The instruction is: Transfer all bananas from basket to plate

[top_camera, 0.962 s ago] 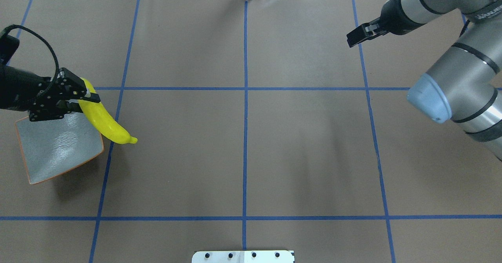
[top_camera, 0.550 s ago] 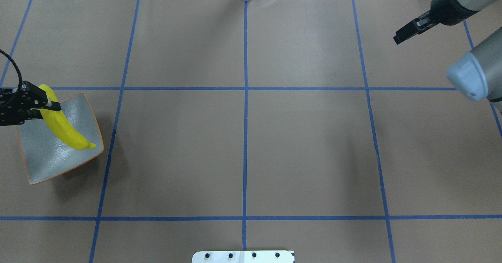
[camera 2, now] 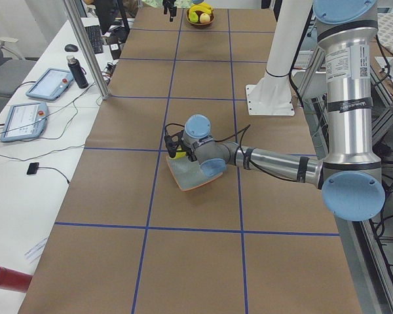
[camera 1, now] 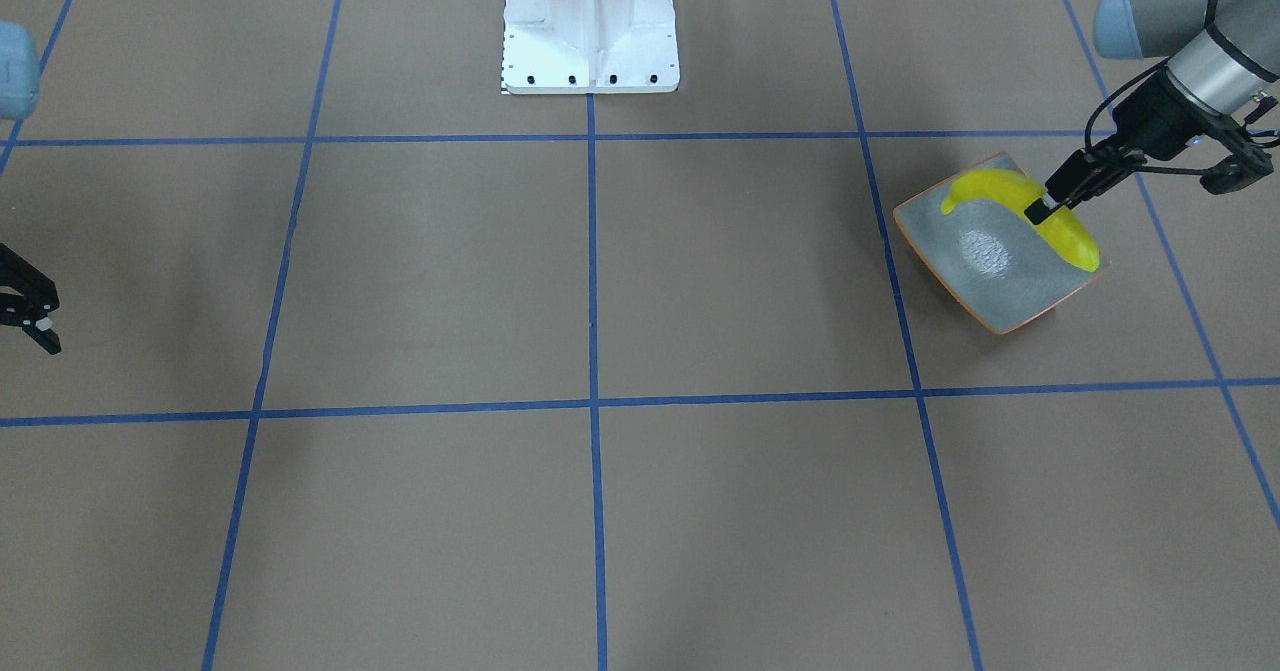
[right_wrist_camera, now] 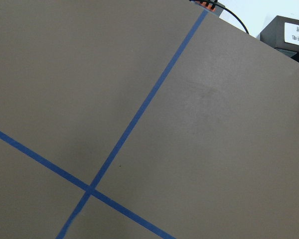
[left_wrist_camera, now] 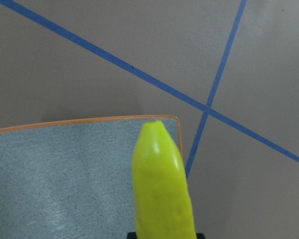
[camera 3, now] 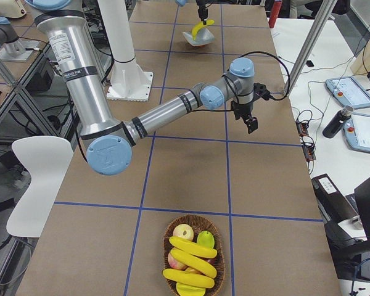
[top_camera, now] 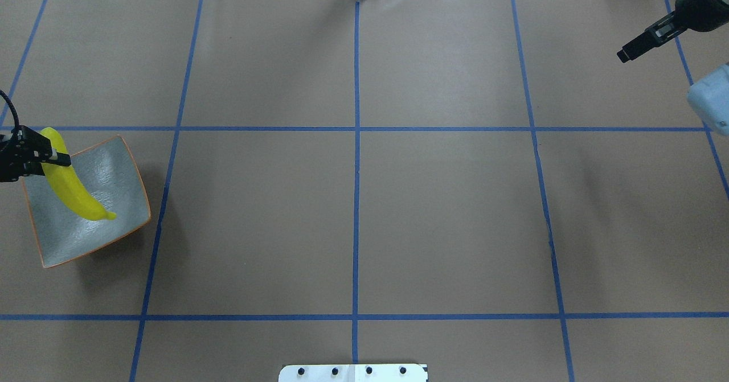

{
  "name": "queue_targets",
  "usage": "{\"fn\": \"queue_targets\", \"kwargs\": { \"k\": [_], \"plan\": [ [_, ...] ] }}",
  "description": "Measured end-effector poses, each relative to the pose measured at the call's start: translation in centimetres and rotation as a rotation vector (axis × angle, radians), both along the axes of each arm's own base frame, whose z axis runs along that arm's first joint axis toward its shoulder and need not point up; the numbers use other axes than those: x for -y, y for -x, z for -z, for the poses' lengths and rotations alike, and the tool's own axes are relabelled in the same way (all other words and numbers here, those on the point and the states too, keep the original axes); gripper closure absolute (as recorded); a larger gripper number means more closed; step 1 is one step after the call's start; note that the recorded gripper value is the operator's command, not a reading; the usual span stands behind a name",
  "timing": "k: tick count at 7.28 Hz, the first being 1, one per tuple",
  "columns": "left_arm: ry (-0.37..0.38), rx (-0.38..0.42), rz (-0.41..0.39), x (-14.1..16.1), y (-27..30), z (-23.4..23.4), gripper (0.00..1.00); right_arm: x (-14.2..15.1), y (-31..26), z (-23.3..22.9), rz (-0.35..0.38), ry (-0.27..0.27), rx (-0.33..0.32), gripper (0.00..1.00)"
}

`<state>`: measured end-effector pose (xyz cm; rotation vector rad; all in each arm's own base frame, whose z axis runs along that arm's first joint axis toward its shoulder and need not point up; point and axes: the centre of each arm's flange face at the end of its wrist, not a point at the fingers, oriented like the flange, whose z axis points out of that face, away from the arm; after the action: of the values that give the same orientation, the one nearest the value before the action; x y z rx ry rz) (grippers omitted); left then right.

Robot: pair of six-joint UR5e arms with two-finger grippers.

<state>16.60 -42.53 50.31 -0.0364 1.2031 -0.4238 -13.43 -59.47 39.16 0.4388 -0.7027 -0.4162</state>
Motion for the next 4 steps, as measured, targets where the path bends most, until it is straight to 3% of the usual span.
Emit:
{"fn": "queue_targets", "kwargs": {
  "k": [3, 4],
  "plan": [
    [-0.035, -0.020, -0.002, 0.2, -0.2, -3.3, 0.51, 0.1, -0.1, 0.0, 0.000, -0.002, 0.000, 0.00],
    [-0.046, -0.027, -0.002, 0.1, -0.1, -3.8, 0.34, 0.1, 0.0, 0.2, 0.000, -0.005, 0.001, 0.00]
  ]
}}
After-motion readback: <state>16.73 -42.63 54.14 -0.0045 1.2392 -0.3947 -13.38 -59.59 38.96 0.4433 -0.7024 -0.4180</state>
